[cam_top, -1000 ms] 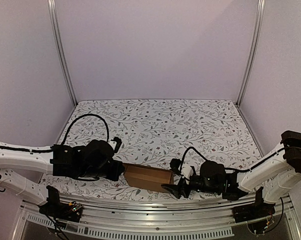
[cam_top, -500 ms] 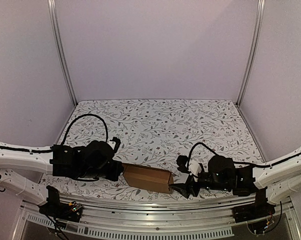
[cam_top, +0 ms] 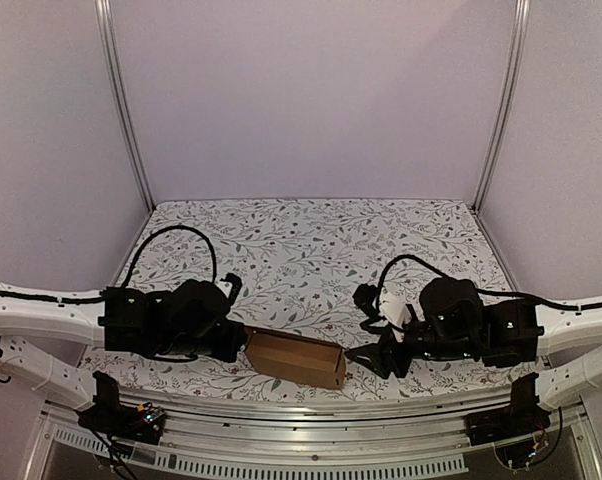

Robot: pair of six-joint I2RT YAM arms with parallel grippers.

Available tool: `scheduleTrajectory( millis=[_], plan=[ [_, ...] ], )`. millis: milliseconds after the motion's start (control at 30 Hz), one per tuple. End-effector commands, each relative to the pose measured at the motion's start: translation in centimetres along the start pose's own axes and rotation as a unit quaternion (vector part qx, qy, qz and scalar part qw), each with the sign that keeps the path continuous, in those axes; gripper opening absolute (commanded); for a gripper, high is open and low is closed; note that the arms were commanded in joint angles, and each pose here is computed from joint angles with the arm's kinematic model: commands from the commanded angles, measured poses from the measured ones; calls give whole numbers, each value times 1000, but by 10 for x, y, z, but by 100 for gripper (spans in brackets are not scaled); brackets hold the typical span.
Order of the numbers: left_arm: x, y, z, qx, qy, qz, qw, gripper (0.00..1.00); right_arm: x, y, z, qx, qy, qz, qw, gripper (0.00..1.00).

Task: Fold the paper box

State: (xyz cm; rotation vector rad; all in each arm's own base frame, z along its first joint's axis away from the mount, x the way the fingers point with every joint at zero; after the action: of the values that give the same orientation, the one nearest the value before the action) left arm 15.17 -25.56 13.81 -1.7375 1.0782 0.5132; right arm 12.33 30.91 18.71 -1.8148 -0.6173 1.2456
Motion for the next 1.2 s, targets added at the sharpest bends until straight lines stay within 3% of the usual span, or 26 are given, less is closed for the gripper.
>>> scheduleTrajectory(
  millis=[0,233,400,1167],
  plan=[
    [-3,1,-7,4,0,2,1000,0,-9,8,8,-7,-16,57,998,58],
    [-2,1,-8,5,-4,3,1000,0,-5,10,13,-30,-3,113,993,43],
    [0,2,-8,8,-6,4,1000,0,1,14,12,-36,17,135,990,38],
    [6,9,-5,6,-8,11,1000,0,21,10,17,-45,44,166,984,10]
  ],
)
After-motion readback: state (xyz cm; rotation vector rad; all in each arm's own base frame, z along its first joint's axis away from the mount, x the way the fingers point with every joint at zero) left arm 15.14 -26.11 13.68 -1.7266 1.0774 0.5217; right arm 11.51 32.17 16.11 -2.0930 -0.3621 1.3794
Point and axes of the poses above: each gripper's point midway between its finger pads, its own x axis out along the fingers, its own z axis along the line the jaws close on, y = z × x, the point moved 3 cm from there along -x, back along the fingers, and after that the axes turned 15 degrees about -x, right-handed, at the moved point
